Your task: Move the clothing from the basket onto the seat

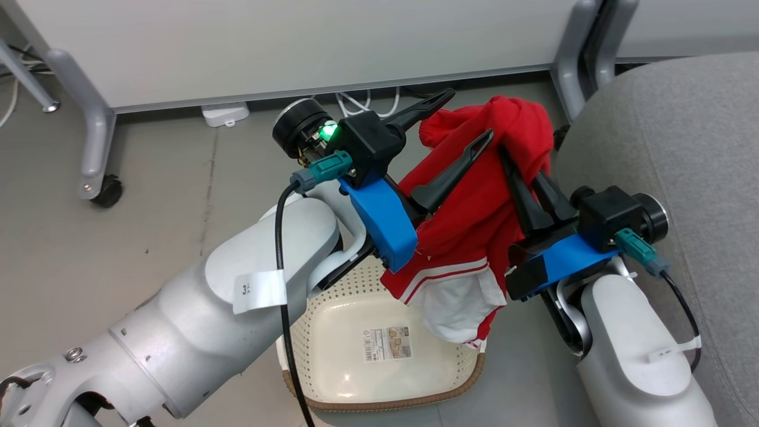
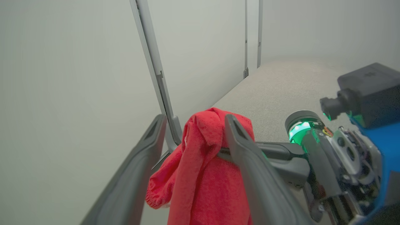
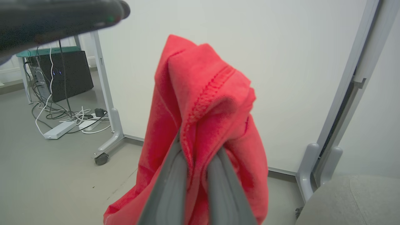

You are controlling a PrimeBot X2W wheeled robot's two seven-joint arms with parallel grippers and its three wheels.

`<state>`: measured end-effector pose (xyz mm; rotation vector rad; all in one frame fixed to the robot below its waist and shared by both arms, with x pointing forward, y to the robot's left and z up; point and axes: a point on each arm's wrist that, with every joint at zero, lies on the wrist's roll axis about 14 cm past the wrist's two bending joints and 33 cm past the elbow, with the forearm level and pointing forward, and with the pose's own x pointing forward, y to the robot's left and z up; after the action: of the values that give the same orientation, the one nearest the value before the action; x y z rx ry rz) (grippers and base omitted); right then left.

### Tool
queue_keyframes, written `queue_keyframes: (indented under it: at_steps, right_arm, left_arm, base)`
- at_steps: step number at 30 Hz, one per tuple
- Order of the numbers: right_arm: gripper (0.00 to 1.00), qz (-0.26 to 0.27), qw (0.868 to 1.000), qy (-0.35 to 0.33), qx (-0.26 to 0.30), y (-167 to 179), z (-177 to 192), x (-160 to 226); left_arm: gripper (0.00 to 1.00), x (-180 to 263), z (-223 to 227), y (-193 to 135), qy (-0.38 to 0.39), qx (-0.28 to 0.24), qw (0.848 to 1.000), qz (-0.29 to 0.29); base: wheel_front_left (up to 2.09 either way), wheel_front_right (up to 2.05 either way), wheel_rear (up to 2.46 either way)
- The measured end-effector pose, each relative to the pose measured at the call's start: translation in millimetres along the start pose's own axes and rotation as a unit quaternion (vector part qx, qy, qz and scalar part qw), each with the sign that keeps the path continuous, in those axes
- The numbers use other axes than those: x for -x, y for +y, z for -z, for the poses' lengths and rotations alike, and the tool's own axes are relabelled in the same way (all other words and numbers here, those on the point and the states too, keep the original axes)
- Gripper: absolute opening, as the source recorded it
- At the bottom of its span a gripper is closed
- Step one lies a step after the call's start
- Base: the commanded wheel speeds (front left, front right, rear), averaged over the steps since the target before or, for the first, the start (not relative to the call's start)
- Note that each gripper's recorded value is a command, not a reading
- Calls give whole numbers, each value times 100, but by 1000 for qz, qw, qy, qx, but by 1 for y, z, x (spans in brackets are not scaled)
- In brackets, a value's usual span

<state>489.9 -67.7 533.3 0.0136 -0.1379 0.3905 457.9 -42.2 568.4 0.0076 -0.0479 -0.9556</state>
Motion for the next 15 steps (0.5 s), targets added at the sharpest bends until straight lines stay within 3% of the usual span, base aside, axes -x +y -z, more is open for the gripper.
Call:
queue_keyframes:
  at_steps: [15]
  right_arm:
    - [0,134,990,-15,35,-90,-15,53]
  left_arm:
    - [100,-39,30,-35,11,19,997,78]
  base:
    - [0,0,0]
